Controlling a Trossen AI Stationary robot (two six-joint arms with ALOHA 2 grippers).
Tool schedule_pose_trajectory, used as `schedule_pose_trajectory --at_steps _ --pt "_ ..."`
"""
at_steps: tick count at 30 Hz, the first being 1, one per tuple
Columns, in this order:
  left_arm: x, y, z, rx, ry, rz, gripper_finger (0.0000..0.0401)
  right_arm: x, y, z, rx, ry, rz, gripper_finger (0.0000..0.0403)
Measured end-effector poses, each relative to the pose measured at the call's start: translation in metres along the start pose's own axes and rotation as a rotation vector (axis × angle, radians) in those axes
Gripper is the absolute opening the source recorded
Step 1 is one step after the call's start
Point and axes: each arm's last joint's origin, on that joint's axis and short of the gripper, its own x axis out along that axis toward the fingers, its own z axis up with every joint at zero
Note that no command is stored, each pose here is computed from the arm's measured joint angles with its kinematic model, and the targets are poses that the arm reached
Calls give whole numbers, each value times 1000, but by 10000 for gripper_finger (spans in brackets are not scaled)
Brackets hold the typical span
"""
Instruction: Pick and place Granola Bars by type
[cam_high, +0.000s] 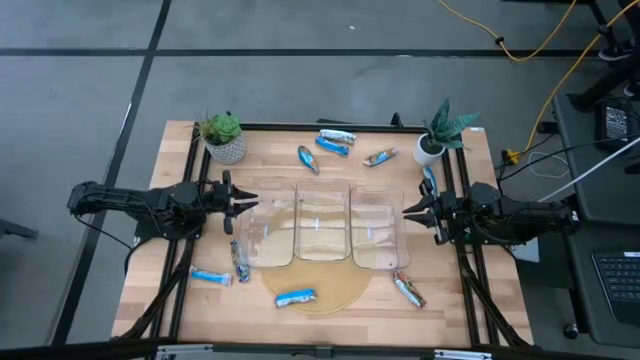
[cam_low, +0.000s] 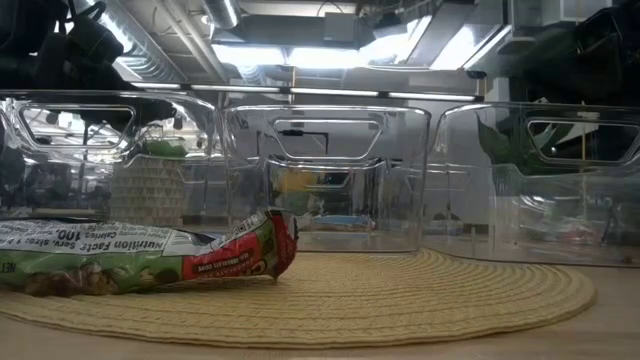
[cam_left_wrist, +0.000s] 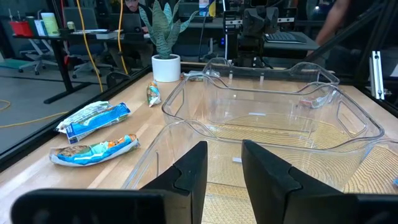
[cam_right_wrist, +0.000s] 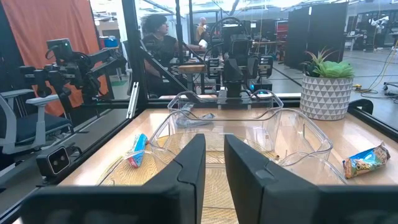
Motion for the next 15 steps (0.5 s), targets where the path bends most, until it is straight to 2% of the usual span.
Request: schedule_pose_trajectory --at_steps 15 --pt "0 0 0 0 0 0 93 0 0 0 0 0 0 64"
